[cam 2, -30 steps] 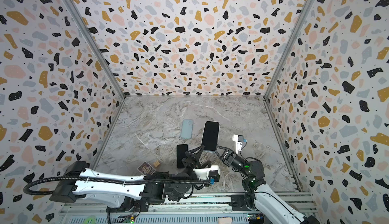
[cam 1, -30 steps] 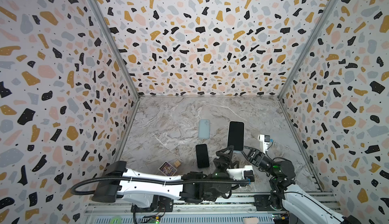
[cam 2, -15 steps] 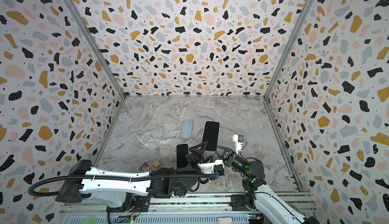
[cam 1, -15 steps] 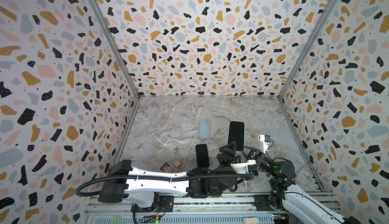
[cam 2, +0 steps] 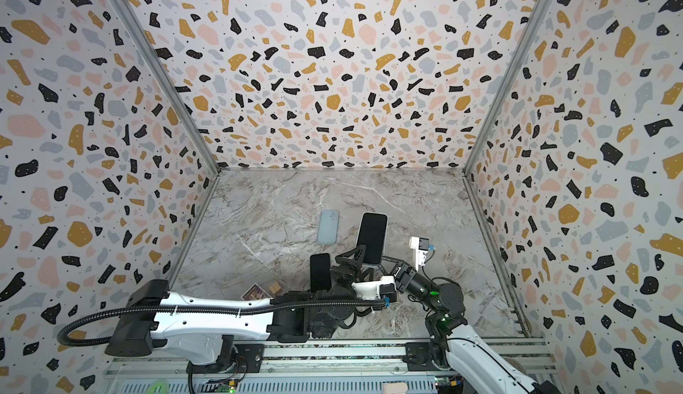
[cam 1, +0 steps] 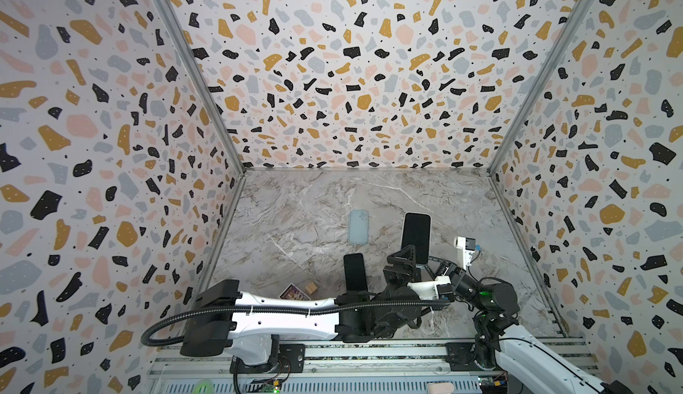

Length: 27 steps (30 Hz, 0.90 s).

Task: Take the phone out of the phone case
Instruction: Remove the phone case from the phone.

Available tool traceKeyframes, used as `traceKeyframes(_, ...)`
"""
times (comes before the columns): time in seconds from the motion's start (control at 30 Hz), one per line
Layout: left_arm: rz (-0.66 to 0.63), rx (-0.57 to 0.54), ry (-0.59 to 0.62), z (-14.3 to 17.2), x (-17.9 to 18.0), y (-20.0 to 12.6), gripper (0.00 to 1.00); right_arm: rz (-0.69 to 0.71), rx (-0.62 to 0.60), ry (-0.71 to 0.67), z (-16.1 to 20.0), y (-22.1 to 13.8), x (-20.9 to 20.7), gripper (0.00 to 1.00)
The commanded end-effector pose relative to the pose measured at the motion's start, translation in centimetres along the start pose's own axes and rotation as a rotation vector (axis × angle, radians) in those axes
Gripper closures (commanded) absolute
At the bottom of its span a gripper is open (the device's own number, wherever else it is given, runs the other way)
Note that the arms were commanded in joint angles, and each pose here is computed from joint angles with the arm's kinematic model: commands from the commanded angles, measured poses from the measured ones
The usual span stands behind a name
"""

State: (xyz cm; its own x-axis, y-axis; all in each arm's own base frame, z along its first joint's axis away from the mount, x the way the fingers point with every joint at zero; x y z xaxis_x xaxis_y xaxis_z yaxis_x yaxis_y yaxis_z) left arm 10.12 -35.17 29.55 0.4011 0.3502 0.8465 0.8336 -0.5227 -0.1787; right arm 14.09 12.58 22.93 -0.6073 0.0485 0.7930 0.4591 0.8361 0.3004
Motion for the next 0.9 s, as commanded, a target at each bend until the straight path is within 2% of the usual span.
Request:
traceKeyframes(0.0, -0.041, -0.034, -0.058, -1.3, 1.9, 0.1, 0.22, -0.081, -0.029, -0.06, -0.7, 0.1, 1.7, 1.0)
traceKeyframes(0.63, -0.01, -0.023, -0.001, -1.5, 1.5, 1.1, 0.24, -0.082, -0.026, -0.06, -0.7, 0.2, 1.6, 1.0)
traceKeyframes(0.87, -0.035, -0.013, 0.017, -1.5, 1.6, 1.8, 0.34, -0.09, -0.026, -0.063, -0.8, 0.2, 1.8, 1.0)
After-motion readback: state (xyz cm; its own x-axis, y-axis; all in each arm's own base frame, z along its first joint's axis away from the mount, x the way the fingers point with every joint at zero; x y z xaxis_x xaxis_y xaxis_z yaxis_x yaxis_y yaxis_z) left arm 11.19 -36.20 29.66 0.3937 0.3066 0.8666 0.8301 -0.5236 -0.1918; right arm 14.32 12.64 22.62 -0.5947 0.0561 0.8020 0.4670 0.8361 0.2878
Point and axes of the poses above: each gripper's point midway between its finger pads, its own y axis out along the fingers, its own x axis along the line the jaws close on, z = x × y, the point moved 8 cm from there along -y, back along the fingers, and after that the axes turned 3 degrees about -y, right-handed, at the moved point
